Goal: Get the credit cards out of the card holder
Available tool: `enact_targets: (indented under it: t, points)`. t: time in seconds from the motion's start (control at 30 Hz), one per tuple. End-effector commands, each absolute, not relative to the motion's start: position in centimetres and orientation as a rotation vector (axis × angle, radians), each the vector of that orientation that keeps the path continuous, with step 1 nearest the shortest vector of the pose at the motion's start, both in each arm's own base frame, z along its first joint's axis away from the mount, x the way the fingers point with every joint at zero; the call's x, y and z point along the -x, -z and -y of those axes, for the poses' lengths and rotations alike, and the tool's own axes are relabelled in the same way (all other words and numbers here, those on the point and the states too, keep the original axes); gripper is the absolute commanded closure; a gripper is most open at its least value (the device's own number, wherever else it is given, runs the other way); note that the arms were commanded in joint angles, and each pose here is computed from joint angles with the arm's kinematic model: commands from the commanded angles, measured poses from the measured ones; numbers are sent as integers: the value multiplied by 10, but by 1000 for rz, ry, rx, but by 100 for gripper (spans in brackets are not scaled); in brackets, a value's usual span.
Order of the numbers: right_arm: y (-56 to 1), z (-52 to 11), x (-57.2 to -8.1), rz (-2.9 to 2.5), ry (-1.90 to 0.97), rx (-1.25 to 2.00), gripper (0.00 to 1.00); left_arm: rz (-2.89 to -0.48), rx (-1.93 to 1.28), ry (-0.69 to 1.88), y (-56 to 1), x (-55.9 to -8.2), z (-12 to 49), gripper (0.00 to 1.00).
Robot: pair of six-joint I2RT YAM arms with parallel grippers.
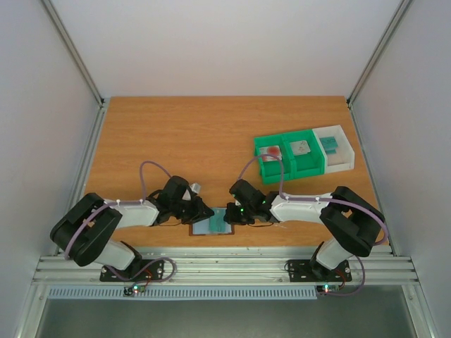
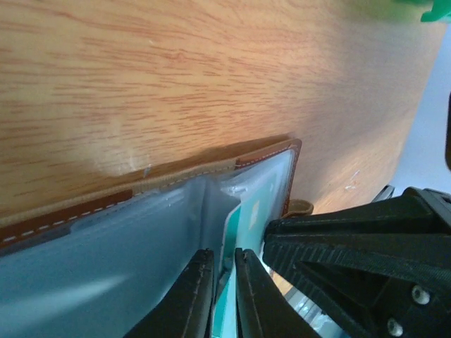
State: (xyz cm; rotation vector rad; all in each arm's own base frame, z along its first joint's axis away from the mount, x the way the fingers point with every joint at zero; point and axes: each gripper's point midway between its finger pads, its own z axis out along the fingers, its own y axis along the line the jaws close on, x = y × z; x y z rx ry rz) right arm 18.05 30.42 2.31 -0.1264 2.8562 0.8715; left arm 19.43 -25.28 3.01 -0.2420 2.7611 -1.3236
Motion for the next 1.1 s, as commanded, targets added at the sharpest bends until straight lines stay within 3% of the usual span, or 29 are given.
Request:
enact_targets:
  t: [0.0, 0.07, 0.7, 1.07]
  points:
    - [-10, -295, -173, -2896, -813, 114, 90, -2705, 207, 1384, -39, -199, 260, 95]
    - [-9, -294, -173, -2898, -804, 115, 90, -2708, 210, 1372, -39, -199, 259, 100]
    - [-41, -308, -179, -2790, -942, 154, 86, -2642, 273, 1148, -64, -201, 219, 100]
    - [-126, -323, -181, -2517, -1307, 74, 62, -2461, 305, 1207, -121, -208, 212, 100]
